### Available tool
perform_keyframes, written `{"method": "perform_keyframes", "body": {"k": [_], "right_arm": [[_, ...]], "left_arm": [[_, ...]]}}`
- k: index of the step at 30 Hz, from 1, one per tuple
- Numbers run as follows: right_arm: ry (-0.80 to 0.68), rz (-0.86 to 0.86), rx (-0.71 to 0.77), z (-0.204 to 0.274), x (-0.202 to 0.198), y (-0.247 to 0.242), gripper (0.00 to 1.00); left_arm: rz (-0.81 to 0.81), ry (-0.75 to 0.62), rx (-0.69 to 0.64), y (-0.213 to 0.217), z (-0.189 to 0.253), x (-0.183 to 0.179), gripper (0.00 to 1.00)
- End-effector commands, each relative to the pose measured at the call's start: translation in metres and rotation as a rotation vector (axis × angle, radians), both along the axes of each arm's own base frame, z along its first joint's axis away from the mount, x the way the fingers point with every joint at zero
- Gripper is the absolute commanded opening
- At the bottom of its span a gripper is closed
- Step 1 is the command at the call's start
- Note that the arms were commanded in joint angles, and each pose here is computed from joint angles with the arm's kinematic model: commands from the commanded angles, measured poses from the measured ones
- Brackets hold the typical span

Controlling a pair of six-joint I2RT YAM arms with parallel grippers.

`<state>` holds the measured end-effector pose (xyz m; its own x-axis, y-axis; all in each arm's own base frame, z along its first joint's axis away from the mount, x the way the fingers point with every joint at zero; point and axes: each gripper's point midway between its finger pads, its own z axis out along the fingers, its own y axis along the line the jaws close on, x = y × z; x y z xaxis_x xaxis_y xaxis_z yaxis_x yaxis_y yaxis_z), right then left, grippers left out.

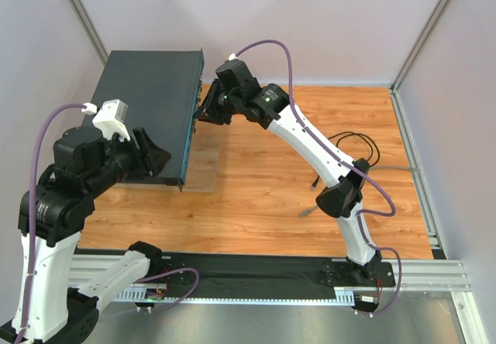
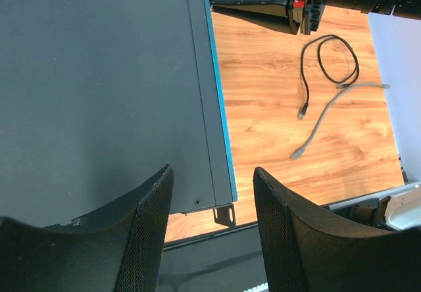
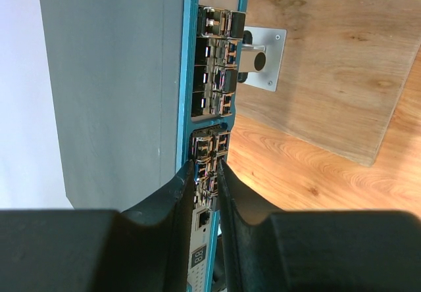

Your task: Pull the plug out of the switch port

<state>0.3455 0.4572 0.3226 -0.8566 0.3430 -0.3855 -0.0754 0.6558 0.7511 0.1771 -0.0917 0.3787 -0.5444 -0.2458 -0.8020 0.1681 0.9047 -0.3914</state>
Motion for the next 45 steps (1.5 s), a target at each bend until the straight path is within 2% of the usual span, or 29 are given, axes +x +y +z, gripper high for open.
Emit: {"method": "perform_keyframes", "body": {"k": [1,8,16,27,38,45], "right_arm": [[-0.023,0.000,0.038,0.015,-0.001,0.007,0.21],[0.001,0.005,0.007,0.003,-0.003,0.007,0.15],[-0.003,-0.004,-0.060,-0.004,-0.007,-0.003,0.00],[-0.009,-0.010,-0.099,-0.009,-0.007,-0.009,0.00],[-0.060,0.023,-0.029,0.004,-0.003,0.005,0.00],[-0.038,0.045,-0.021,-0.002,-0.006,0.012,0.06]], "left_arm": [[0.003,-0.029,0.003,0.002,0.006,0.001,0.60],[0.003,-0.032,0.003,0.002,0.006,0.000,0.61],[-0.002,-0.026,0.000,0.001,0.005,0.000,0.61],[-0.005,-0.024,-0.004,0.000,0.005,0.001,0.61],[0.000,-0.021,0.000,0.001,0.004,0.000,0.61],[0.002,-0.021,0.004,0.002,0.003,0.000,0.61]]}}
